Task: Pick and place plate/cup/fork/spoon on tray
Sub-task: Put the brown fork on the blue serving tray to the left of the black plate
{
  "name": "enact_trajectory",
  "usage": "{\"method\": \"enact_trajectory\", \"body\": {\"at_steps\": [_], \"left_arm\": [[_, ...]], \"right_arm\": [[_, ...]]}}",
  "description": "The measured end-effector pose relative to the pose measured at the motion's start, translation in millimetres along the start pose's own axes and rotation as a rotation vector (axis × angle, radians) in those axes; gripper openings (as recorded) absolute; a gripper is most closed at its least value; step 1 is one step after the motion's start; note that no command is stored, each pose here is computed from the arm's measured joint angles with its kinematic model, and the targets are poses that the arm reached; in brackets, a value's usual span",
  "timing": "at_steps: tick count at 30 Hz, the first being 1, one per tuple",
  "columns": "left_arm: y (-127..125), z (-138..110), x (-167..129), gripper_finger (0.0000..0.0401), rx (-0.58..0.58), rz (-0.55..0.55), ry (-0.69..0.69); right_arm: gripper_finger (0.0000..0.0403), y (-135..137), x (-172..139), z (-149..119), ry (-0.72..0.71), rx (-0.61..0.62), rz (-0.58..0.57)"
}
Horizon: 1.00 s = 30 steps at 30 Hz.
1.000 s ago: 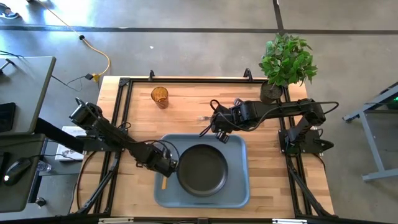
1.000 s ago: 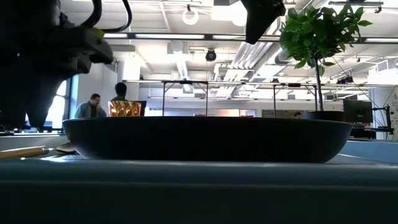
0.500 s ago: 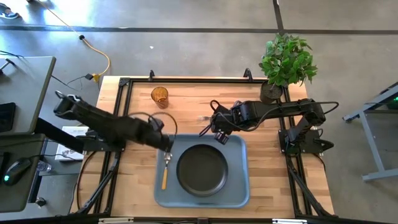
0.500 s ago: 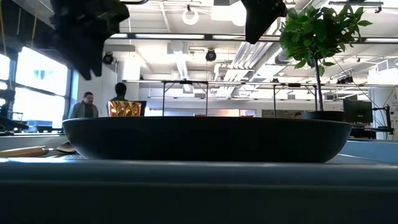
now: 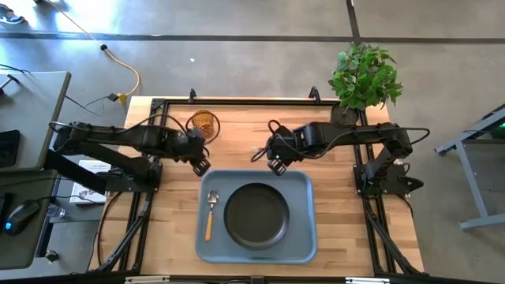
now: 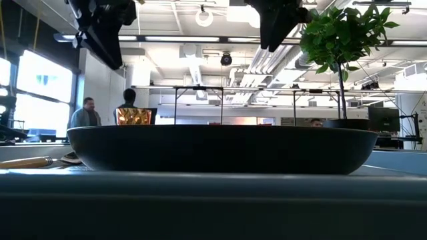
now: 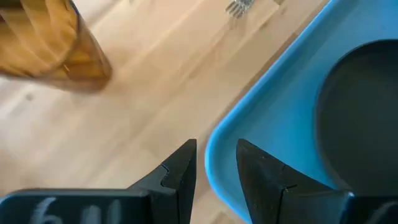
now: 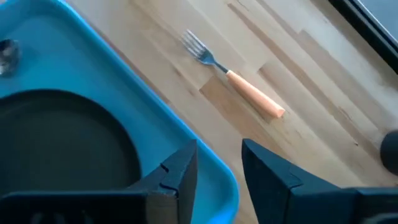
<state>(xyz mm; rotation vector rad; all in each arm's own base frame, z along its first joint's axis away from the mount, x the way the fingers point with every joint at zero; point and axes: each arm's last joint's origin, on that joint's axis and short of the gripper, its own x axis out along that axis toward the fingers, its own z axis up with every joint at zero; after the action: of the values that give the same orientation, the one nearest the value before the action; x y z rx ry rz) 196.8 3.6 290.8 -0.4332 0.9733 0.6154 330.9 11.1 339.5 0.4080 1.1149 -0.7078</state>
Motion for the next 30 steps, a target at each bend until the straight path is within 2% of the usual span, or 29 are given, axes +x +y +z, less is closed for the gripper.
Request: {"method": "enact_trajectory", "body": {"at_steps": [5, 12, 16, 21, 26, 30], "left_arm": [[14.0, 5.9, -4.9, 0.0102, 0.088, 0.013, -0.030], [27.6, 11.2, -8.3, 0.0101, 0.117, 0.033, -0.052], [32.9, 14.3, -6.8, 0.0101, 0.098, 0.051, -0.052], [38.1, 17.0, -5.7, 0.0101, 0.070, 0.068, -0.052], [42.7, 19.3, -4.7, 0.0101, 0.040, 0.082, -0.054], [45.7, 20.7, -4.2, 0.0102, 0.024, 0.095, -0.056]], "right_arm": [[0.0145, -10.6, 4.9, 9.5, 0.003, -0.094, -0.022], [0.0149, -38.1, 18.8, 30.4, 0.072, -0.152, 0.022], [0.0150, -53.7, 47.2, 34.9, 0.149, -0.207, 0.094], [0.0150, -65.2, 87.2, 33.9, 0.156, -0.247, 0.160], [0.0150, -72.1, 113.1, 29.4, 0.133, -0.414, 0.237], [0.0149, -78.8, 132.5, 23.1, 0.113, -0.533, 0.256]]}}
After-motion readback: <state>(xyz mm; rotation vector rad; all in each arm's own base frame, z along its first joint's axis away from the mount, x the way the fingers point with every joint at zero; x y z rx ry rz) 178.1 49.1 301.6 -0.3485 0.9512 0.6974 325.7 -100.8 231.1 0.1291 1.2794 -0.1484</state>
